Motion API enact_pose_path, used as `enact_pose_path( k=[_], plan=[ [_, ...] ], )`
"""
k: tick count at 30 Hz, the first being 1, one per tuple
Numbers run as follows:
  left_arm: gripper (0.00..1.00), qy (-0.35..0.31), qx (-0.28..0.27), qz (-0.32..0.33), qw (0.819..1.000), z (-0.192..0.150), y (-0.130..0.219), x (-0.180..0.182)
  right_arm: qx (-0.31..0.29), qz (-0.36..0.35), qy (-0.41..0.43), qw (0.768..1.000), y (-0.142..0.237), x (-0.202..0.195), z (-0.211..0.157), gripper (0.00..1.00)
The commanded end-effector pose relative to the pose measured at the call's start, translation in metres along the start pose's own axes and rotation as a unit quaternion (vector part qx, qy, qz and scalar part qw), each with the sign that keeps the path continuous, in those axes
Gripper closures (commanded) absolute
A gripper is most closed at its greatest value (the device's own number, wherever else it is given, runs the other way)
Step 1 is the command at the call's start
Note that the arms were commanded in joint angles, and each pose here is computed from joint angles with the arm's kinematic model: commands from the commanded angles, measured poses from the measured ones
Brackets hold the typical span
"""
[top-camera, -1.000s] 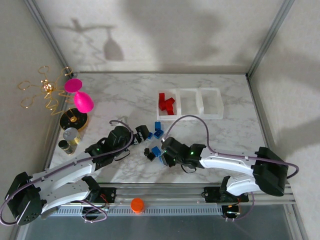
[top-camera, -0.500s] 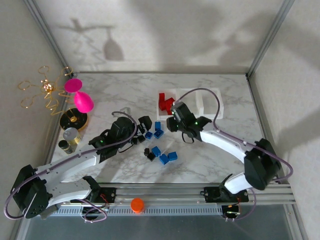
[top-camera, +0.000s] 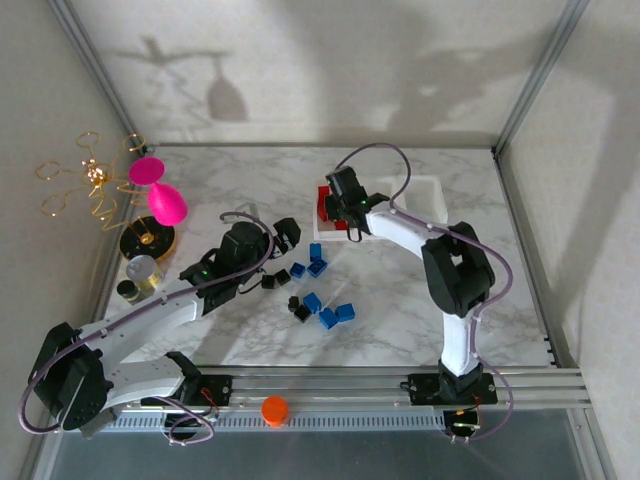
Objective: Sort the legos into containers by color
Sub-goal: Place the lego in the container, then pick up the lego from the bottom-center of the table.
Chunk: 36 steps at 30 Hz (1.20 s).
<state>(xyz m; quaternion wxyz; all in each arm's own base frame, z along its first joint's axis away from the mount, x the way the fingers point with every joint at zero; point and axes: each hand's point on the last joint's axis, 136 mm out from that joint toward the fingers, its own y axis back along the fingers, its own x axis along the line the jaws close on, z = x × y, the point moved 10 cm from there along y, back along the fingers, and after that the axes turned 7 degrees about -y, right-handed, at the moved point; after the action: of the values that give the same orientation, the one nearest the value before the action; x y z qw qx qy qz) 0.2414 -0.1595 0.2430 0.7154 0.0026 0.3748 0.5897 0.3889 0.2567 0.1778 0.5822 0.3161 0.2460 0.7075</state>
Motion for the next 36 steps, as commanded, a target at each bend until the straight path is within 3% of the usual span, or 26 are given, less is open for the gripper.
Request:
enact_pose_path(
  k=[1,4,9,17,28,36],
  plan=[
    [0.00,0.000,-0.018,-0.002,1.000,0.009,-0.003,-0.004,-0.021,-0.013,0.018,1.000,-0.009,0.002,0.014,0.69],
    [0.00,0.001,-0.017,-0.001,1.000,0.009,-0.004,-0.003,-0.027,-0.010,0.023,0.999,-0.010,0.004,0.019,0.64],
    [0.00,0.000,-0.020,-0.007,1.000,0.010,-0.003,-0.005,-0.037,0.001,0.022,0.999,-0.001,0.006,0.024,0.46],
    [0.00,0.004,-0.009,-0.028,1.000,0.011,-0.002,-0.009,-0.051,0.036,0.034,0.997,0.041,0.017,0.024,0.39],
    [0.00,0.004,0.030,-0.039,0.999,-0.010,0.009,0.001,0.008,0.074,0.016,0.997,0.105,-0.005,-0.033,0.31],
    [0.00,-0.006,0.064,-0.044,0.997,-0.028,0.022,0.012,0.086,0.073,0.035,0.993,0.134,-0.014,-0.104,0.27]
  ],
)
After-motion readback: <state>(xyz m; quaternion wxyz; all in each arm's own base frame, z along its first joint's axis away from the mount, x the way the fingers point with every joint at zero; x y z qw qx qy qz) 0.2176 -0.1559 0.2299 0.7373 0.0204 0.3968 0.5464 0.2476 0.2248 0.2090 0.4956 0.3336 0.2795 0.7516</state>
